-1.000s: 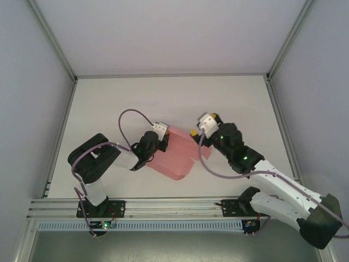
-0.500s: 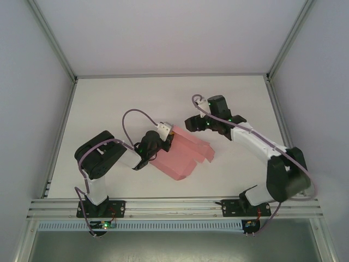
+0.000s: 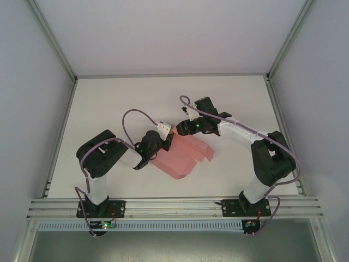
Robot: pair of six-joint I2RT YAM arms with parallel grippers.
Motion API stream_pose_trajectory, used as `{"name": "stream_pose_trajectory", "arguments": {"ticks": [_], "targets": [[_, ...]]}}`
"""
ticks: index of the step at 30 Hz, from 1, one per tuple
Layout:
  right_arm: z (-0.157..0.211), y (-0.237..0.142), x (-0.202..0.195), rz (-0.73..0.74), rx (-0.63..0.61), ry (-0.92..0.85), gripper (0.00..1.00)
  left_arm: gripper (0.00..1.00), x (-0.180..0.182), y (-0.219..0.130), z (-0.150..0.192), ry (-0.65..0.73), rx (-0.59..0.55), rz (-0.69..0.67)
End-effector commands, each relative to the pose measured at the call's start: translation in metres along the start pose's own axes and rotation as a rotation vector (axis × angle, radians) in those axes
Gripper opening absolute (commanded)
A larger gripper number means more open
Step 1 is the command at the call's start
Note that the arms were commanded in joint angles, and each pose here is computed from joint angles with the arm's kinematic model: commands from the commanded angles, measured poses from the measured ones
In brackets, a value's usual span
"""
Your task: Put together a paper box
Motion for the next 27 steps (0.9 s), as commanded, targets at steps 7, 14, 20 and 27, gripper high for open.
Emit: {"name": "stream_pose_trajectory", "arguments": {"ticks": [7,14,20,27], "targets": [[0.060,0.023,-0.013,0.122,0.225,0.026,0.46,0.36,0.033,0.001,0.036,-0.029,0.130,-0.202],[0.080,0.031,-0.019,0.150,0.280,0.041,0.42,0.29,0.031,-0.002,0.025,-0.053,0.081,-0.190],[0.079,0.028,-0.019,0.161,0.273,0.039,0.41,0.39,0.020,-0.016,-0.006,-0.054,0.039,-0.134],[0.070,0.028,-0.015,0.143,0.240,0.040,0.41,0.30,0.026,-0.012,-0.017,-0.021,0.030,-0.186]]}}
Point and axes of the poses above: each hand's point on the last joint's axis, 136 mm out from that joint toward the fingers, its own y axis out along the fingers, its own x axis along the line the jaws close on, z = x × y, the point moved 2 cm from there along -y, back along the fingers, and after that the axes turned 5 degrees about -y, right-handed, at the moved point
